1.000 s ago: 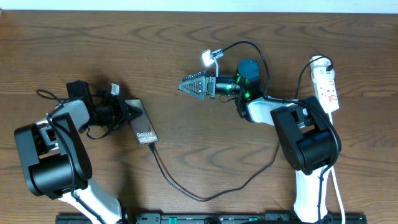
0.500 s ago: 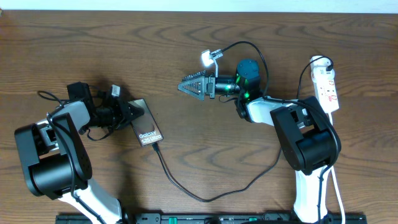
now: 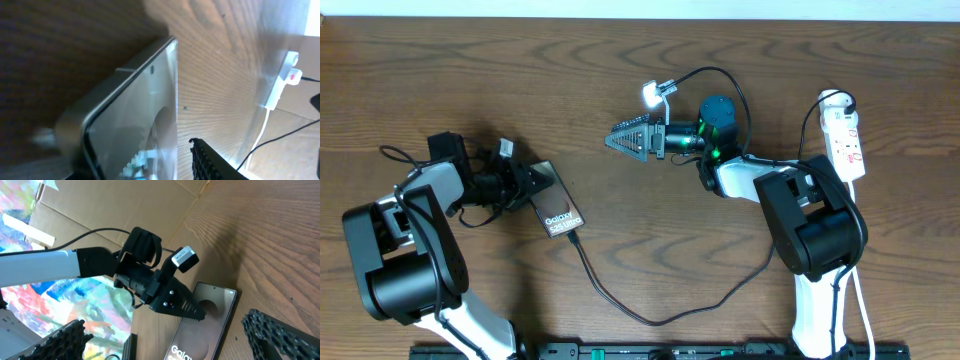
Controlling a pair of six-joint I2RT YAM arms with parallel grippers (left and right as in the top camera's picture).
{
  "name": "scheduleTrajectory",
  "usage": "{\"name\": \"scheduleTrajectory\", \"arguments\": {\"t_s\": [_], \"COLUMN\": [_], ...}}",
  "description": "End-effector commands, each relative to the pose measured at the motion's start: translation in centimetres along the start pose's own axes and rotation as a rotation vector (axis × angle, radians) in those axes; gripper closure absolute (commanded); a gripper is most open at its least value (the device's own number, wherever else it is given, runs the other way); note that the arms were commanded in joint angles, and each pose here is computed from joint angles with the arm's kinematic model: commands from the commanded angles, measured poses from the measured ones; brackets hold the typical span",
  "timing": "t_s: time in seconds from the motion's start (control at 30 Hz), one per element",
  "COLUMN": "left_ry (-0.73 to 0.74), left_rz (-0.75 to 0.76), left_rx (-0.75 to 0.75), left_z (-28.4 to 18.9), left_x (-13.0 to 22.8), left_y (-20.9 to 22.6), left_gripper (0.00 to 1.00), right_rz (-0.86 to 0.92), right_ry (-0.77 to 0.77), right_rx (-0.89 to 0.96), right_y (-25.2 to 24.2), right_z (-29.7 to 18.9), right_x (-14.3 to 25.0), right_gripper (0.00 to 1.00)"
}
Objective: Plug charger to phone and switch on socket
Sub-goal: 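Grasp the white charger plug with the right gripper and lift it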
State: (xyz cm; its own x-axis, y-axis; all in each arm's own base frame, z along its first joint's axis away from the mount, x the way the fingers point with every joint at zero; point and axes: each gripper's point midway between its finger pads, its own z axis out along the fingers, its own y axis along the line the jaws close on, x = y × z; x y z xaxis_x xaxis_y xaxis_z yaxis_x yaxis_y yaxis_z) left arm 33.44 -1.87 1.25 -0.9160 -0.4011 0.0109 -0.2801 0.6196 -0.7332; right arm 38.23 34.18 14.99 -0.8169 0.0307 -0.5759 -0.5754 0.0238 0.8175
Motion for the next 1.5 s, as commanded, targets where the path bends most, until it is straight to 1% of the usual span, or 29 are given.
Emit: {"name": "scheduleTrajectory", "arguments": {"t_s": [0.0, 0.1, 0.2, 0.37, 0.47, 1.2, 1.33, 1.47], "left_ry": [0.018, 0.029, 0.042, 0.057, 0.076, 0.214, 0.194, 0.11], "left_rz": [-0.048, -0.059, -0.092, -0.183, -0.197, -0.289, -0.275, -0.22], "left_rx": [-0.193, -0.202, -0.259, -0.428, -0.466, -0.508, -0.505, -0.493], "left_z": [0.2, 0.1, -0.1, -1.1, -1.5, -2.4, -2.8, -4.3], "left_x": [0.8, 1.2, 1.7, 2.8, 3.4, 7.3, 6.9, 5.3], "left_y": [3.9, 4.1, 5.0, 7.7, 8.2, 8.2, 7.7, 5.9], "left_gripper": [0.54, 0.5, 0.46, 0.45, 0.45, 0.44, 0.44, 0.44], "right_rz": [-0.038, -0.038, -0.038, -0.038, -0.037, -0.037, -0.037, -0.037], "right_ry": [0.008, 0.008, 0.007, 0.008, 0.008, 0.016, 0.022, 0.024], "right_rx": [-0.017, -0.017, -0.016, -0.017, -0.017, -0.022, -0.027, -0.028], "right_y": [0.8, 0.8, 0.8, 0.8, 0.8, 1.0, 1.0, 1.0], "right_z": [0.4, 0.4, 0.4, 0.4, 0.4, 0.6, 0.6, 0.6], "right_x": [-0.2, -0.2, -0.2, -0.2, -0.2, 0.0, 0.1, 0.1], "right_gripper": [0.01, 0.01, 0.01, 0.01, 0.01, 0.01, 0.01, 0.01]}}
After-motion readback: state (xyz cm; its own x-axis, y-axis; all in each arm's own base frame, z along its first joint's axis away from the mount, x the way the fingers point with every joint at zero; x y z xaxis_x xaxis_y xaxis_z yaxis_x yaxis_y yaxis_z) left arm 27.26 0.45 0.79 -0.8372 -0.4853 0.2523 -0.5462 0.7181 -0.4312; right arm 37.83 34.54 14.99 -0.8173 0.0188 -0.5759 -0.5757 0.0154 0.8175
